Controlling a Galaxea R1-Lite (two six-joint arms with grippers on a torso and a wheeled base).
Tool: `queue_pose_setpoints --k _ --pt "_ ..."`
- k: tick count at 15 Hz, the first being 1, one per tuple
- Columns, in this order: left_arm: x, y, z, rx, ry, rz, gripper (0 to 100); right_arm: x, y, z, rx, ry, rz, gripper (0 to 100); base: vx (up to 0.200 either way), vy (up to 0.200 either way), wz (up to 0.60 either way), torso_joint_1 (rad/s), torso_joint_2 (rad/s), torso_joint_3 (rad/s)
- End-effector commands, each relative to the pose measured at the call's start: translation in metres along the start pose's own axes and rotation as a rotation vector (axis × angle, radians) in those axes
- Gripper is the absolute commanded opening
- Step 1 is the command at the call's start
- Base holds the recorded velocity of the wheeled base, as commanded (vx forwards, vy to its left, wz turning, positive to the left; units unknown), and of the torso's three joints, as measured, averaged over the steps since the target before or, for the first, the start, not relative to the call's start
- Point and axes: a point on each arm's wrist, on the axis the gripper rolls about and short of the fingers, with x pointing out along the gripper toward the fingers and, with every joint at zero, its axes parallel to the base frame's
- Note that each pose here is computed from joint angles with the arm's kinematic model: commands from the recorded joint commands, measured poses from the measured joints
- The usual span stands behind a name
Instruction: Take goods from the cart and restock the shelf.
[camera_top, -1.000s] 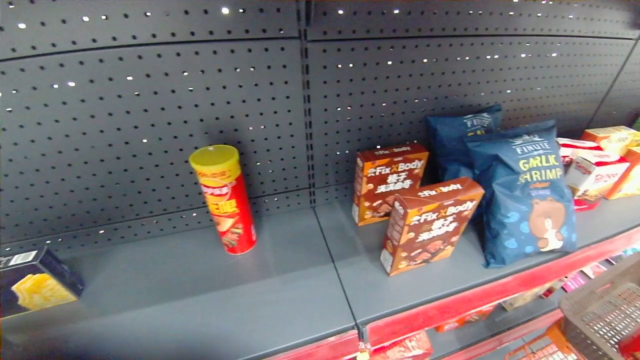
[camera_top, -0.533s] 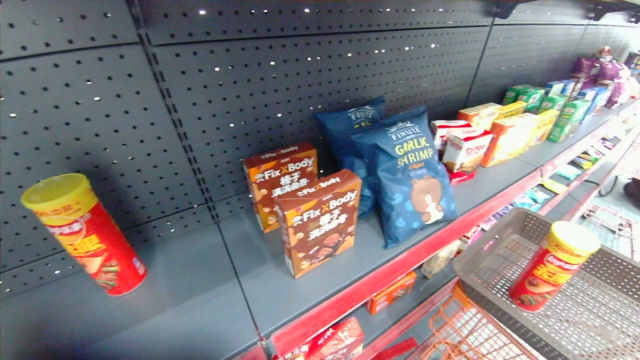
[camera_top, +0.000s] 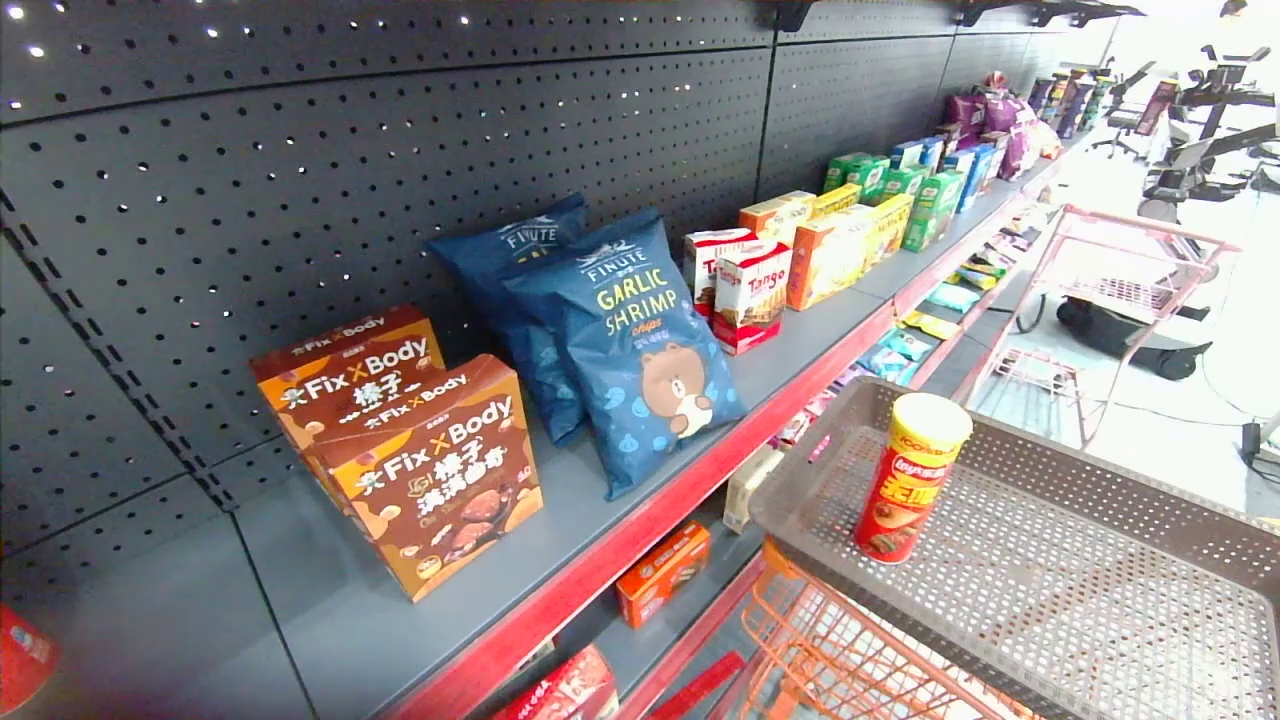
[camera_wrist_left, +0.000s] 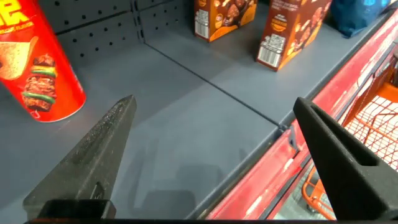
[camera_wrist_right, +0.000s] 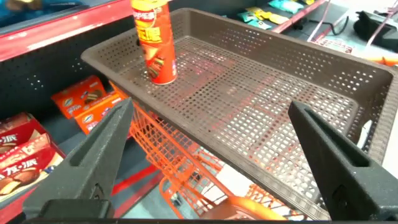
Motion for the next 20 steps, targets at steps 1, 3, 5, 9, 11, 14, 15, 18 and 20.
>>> queue_pose_setpoints --k 1,3,5,9,11,14,15,18,20 --pt "0.000 0.000 0.000 0.000 0.001 0.000 100 0.000 0.000 0.000 -0.002 0.003 0.001 100 0.000 0.000 0.00 0.000 0.00 0.000" --pt "0.000 0.000 0.000 0.000 -0.001 0.000 100 0.000 0.000 0.000 0.001 0.000 -0.001 100 0.000 0.000 0.00 0.000 0.00 0.000" --pt "0.000 0.000 0.000 0.000 -0.001 0.000 100 0.000 0.001 0.070 -0.003 -0.025 0.081 100 0.000 0.000 0.00 0.000 0.00 0.000" --pt "0.000 0.000 0.000 0.000 -0.001 0.000 100 0.025 0.001 0.088 0.009 0.181 0.041 100 0.000 0.000 0.00 0.000 0.00 0.000" --pt "0.000 0.000 0.000 0.000 -0.001 0.000 100 0.048 0.001 0.093 -0.004 0.279 0.041 100 0.000 0.000 0.00 0.000 0.00 0.000" --pt "0.000 0.000 0.000 0.000 0.001 0.000 100 0.111 -0.004 0.099 -0.022 0.384 -0.039 100 0.000 0.000 0.00 0.000 0.00 0.000" --pt "0.000 0.000 0.000 0.000 -0.001 0.000 100 0.129 -0.004 0.100 -0.026 0.413 -0.033 100 0.000 0.000 0.00 0.000 0.00 0.000" --pt "0.000 0.000 0.000 0.000 -0.001 0.000 100 0.174 -0.002 0.098 -0.029 0.451 -0.009 100 0.000 0.000 0.00 0.000 0.00 0.000" --pt "0.000 0.000 0.000 0.000 -0.001 0.000 100 0.195 0.004 0.093 -0.028 0.464 0.059 100 0.000 0.000 0.00 0.000 0.00 0.000"
